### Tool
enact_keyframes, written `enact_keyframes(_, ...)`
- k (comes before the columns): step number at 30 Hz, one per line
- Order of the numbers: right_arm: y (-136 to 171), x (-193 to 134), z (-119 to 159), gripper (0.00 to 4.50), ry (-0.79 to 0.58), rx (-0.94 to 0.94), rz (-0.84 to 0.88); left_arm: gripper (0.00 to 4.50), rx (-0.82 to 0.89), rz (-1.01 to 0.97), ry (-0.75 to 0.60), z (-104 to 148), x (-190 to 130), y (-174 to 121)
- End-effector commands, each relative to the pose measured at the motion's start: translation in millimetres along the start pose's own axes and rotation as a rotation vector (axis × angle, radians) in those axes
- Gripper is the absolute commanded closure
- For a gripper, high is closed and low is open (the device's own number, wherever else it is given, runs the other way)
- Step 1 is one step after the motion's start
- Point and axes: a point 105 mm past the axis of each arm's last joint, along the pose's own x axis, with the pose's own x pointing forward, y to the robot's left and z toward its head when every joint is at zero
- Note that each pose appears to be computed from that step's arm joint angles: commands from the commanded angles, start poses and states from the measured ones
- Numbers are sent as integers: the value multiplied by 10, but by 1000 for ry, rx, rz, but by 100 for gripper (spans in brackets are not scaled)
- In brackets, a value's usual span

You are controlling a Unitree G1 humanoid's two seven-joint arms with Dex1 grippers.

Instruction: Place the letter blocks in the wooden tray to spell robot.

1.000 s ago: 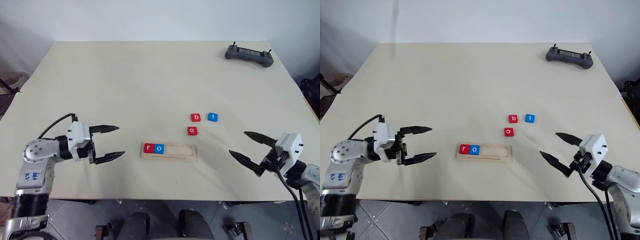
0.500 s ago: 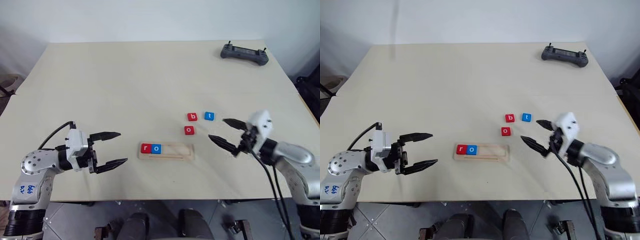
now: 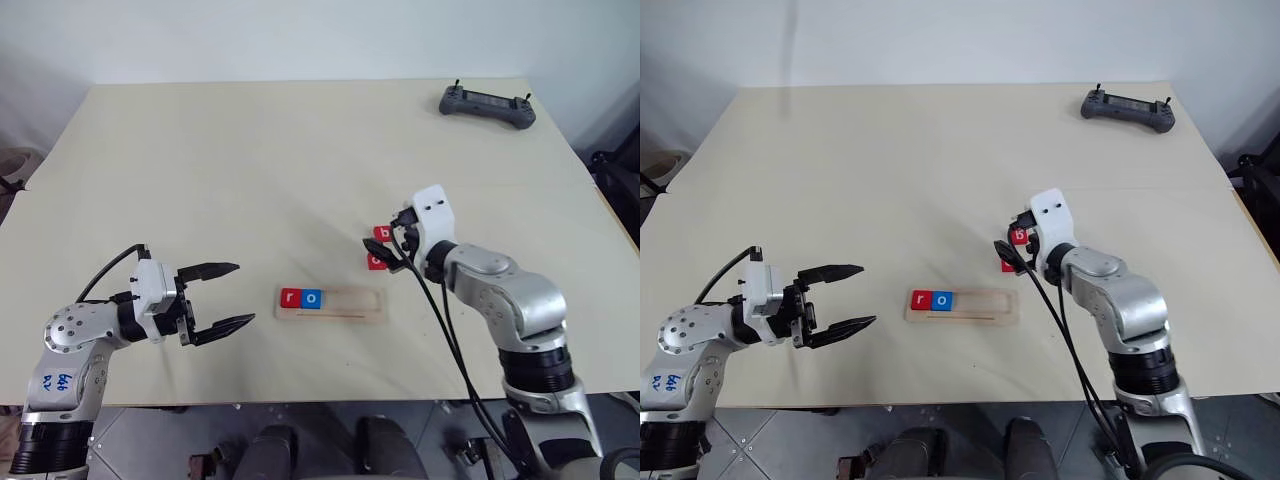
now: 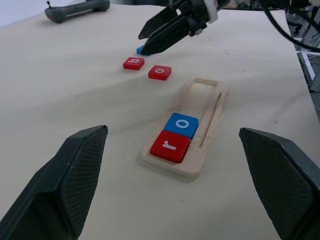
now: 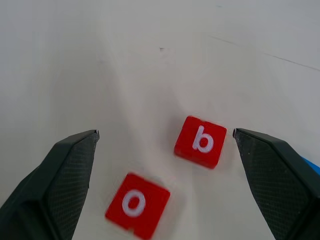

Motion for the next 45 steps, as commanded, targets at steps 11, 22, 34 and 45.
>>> enact_keyframes(11,-417,-432,127,0,-26,-69,-90,3,23,11,-10,54,-12,5)
enact_keyframes(22,-477,-667,-100,0,52,-85,-56,3,25,-41,-36,46,115,71)
enact_keyframes(34,-361,-660,-162,0,34,-56,-29,3,10,-36,-33,21,156,106)
enact_keyframes(45,-276,-624,-121,0,1,-70,15,3,6,-35,-31,10,146,116)
